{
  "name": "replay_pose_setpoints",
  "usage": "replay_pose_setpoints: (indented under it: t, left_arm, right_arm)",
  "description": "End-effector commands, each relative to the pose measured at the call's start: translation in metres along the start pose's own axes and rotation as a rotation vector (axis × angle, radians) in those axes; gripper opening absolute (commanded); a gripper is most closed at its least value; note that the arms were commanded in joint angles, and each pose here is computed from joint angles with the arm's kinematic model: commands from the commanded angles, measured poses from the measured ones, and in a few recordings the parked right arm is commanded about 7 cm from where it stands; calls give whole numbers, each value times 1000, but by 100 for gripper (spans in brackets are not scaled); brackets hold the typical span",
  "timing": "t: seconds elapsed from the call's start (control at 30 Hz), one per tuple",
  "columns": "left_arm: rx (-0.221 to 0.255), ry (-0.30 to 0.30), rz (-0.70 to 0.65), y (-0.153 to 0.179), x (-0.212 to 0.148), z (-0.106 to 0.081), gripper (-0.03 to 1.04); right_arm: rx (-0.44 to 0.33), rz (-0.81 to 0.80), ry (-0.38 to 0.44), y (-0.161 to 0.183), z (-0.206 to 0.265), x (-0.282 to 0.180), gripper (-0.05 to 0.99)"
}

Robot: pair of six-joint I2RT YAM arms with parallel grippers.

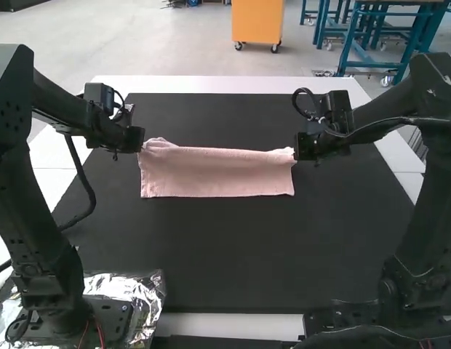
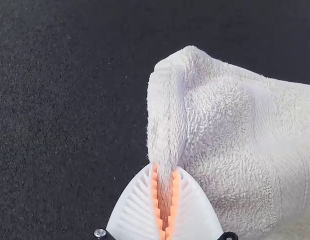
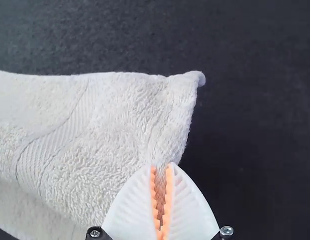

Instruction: Fold the towel.

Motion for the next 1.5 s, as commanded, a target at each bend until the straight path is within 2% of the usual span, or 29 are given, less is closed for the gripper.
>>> replay_pose_setpoints:
  t: [0.0, 0.37, 0.43, 0.47, 0.5, 0.53, 0.57, 0.6, 0.63, 0.67, 0.7, 0.8, 1.03, 1.1, 1.47]
  left_arm:
    - [2, -30, -14, 6, -12, 6, 2]
    - [-10, -57, 43, 62, -12, 9, 2]
    - [-9, -76, 36, 71, -11, 11, 2]
    - [-7, -76, 25, 74, -11, 11, 2]
    - [-9, -76, 27, 77, -11, 11, 8]
    - [-9, -78, 27, 77, -11, 11, 24]
    - [-11, -78, 33, 78, -11, 11, 50]
    - [-11, -80, 37, 78, -11, 12, 67]
    - [-11, -79, 40, 78, -11, 11, 81]
    - [-11, -79, 40, 76, -11, 11, 94]
    - [-12, -79, 39, 75, -11, 11, 98]
    - [-16, -81, 9, 64, -14, 12, 98]
    - [-78, -91, -90, 38, -26, 17, 97]
    - [-78, -88, -108, 34, -27, 16, 97]
    - [-110, -82, -118, 31, -28, 16, 97]
  right_arm:
    - [22, 9, 23, 9, -7, -8, -3]
    - [46, 106, -5, 59, 1, 3, -3]
    - [50, 119, -8, 63, 1, 5, -2]
    - [53, 120, -6, 63, -1, 5, 2]
    - [52, 118, -6, 62, -1, 5, 16]
    - [53, 114, -3, 61, -2, 4, 33]
    - [52, 106, -2, 57, -2, 4, 50]
    - [50, 114, -3, 56, -2, 3, 65]
    - [47, 118, -4, 53, -3, 2, 76]
    - [38, 119, -5, 49, -3, 1, 82]
    - [29, 117, -7, 46, -2, 0, 83]
    - [28, 100, -8, 39, 0, -1, 88]
    - [12, 114, -28, 41, 10, 7, 88]
    - [7, 119, -33, 43, 12, 10, 88]
    - [-5, 161, -51, 59, 17, 30, 87]
Point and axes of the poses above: each hand's point on the last joint's axis, 136 mm out from that joint toward the fingers, its own x axis out along the fingers, its own z axis along the line the jaws close on, y = z × x, the point moved 10 cm from there along -x, back along the fingers, and after that the axes turned 10 degrees about -x, right-handed, at the moved point
